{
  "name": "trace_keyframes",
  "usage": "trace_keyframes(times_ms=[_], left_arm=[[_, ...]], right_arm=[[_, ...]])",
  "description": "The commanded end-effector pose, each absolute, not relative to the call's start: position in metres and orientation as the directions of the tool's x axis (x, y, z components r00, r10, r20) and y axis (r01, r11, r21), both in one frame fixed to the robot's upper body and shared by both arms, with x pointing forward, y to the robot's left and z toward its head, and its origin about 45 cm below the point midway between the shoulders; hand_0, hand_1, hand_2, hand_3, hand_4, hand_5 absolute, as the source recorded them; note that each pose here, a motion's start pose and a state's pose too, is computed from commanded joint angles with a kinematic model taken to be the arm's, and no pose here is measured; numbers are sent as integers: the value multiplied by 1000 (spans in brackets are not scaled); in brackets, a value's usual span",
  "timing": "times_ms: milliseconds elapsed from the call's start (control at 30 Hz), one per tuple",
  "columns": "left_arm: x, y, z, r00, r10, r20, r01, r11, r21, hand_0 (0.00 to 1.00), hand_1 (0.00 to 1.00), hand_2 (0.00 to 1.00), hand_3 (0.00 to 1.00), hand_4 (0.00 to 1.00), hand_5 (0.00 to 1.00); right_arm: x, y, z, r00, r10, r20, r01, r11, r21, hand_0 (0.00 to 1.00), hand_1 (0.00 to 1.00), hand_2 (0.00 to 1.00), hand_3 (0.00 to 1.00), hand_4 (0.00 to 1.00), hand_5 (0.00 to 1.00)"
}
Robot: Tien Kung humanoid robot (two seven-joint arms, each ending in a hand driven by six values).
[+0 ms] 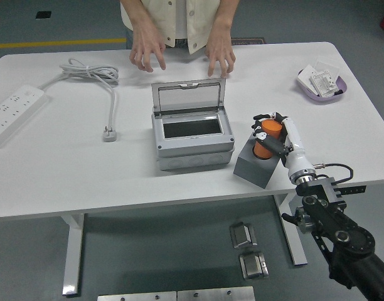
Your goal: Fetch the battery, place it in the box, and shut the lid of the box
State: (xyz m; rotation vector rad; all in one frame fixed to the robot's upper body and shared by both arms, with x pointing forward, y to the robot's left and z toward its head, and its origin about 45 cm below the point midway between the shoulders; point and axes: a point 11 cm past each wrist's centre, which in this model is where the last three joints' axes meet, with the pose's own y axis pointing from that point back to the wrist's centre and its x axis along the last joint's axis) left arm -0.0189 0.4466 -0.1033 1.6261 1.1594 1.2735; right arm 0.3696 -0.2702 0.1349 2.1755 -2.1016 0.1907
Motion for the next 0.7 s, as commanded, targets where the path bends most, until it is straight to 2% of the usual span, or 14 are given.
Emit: trace_keyframes(times_ms=[400, 700], left_arm=[[-19, 446, -103, 94, 952, 291, 200, -305, 931, 626, 621, 594, 635, 694, 146], [-20, 447, -103, 94, 952, 292, 202, -305, 931, 627, 621, 594, 636, 694, 146]], right_arm=[[372, -265, 149, 39, -982, 187, -998, -49, -49, 300, 307, 405, 496, 320, 2], [377, -258, 186, 27, -956, 293, -988, -69, -135, 302, 307, 406, 497, 323, 2]])
